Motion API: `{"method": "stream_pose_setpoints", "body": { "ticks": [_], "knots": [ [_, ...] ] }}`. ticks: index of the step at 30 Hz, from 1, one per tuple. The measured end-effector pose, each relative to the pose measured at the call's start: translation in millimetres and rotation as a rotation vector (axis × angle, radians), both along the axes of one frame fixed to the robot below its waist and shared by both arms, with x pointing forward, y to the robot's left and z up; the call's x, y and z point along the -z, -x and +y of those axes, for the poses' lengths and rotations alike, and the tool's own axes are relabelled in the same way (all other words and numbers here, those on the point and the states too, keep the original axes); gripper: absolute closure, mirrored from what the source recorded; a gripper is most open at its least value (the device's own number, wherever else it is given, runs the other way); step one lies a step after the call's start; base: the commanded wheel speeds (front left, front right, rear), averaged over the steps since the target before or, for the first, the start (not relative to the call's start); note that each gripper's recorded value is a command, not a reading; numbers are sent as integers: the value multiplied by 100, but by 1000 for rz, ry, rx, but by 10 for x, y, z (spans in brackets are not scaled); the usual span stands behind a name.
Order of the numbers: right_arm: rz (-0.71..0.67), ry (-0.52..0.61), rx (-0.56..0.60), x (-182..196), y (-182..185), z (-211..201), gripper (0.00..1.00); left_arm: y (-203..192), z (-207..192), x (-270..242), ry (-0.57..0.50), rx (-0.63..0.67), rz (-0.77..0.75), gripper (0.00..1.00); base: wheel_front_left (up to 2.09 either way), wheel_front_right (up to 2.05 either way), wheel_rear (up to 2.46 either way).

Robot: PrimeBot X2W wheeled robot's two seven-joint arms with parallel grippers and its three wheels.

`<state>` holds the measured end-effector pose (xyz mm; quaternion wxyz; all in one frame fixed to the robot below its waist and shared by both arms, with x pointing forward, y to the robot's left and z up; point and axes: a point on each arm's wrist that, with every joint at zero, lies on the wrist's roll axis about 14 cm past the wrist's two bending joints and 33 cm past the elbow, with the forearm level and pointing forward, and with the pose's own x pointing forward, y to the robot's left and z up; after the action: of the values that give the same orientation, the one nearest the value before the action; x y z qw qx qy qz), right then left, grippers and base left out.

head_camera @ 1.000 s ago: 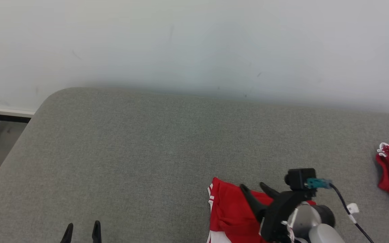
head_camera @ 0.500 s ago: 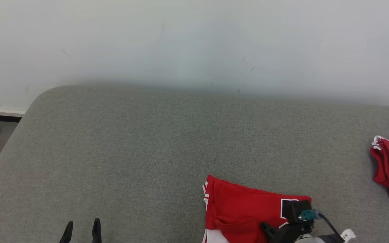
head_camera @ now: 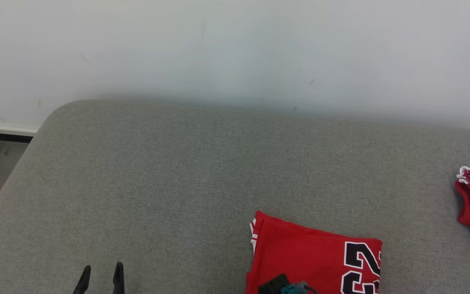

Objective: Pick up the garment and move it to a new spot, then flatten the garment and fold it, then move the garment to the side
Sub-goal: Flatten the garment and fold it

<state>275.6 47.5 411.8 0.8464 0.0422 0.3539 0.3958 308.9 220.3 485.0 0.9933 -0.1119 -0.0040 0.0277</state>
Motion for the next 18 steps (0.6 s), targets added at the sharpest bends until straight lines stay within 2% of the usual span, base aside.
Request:
{"method": "stream_pose_setpoints", "body": {
  "ticks": [2, 4, 5, 6, 7, 8, 9, 14, 17, 18],
  "knots": [
    [21, -46, -29, -59, 80, 119, 100, 9, 15, -9, 0, -5, -4, 0, 0, 0, 0],
    [-6, -73, -15, -144, 12, 129, 100, 18, 24, -20, -1, -8, -7, 0, 0, 0, 0],
    [-29, -83, 7, -197, -71, 99, 92, 22, 28, -27, -1, -10, -10, 0, 0, 0, 0],
    [-60, -98, 37, -264, -170, 54, 65, 26, 34, -34, -2, -13, -12, 0, 0, 0, 0],
    [-60, -98, 37, -264, -170, 54, 52, 26, 34, -34, -2, -13, -12, 0, 0, 0, 0],
    [-88, -113, 74, -327, -267, -9, 24, 29, 41, -43, -2, -16, -15, 0, 0, 0, 0],
    [-114, -129, 112, -392, -358, -80, 0, 36, 45, -50, -3, -19, -17, 0, 0, 0, 0],
    [-290, -157, 342, -713, -807, -664, 0, 65, 36, -84, 1, -22, -30, 0, 0, 0, 0],
    [-377, -163, 483, -843, -929, -1084, 0, 48, 20, -135, 2, -23, -46, 0, 0, 0, 0],
    [-414, -139, 559, -868, -954, -1349, 0, 35, -2, -159, 7, -18, -54, 0, 0, 0, 0]
  ]
}}
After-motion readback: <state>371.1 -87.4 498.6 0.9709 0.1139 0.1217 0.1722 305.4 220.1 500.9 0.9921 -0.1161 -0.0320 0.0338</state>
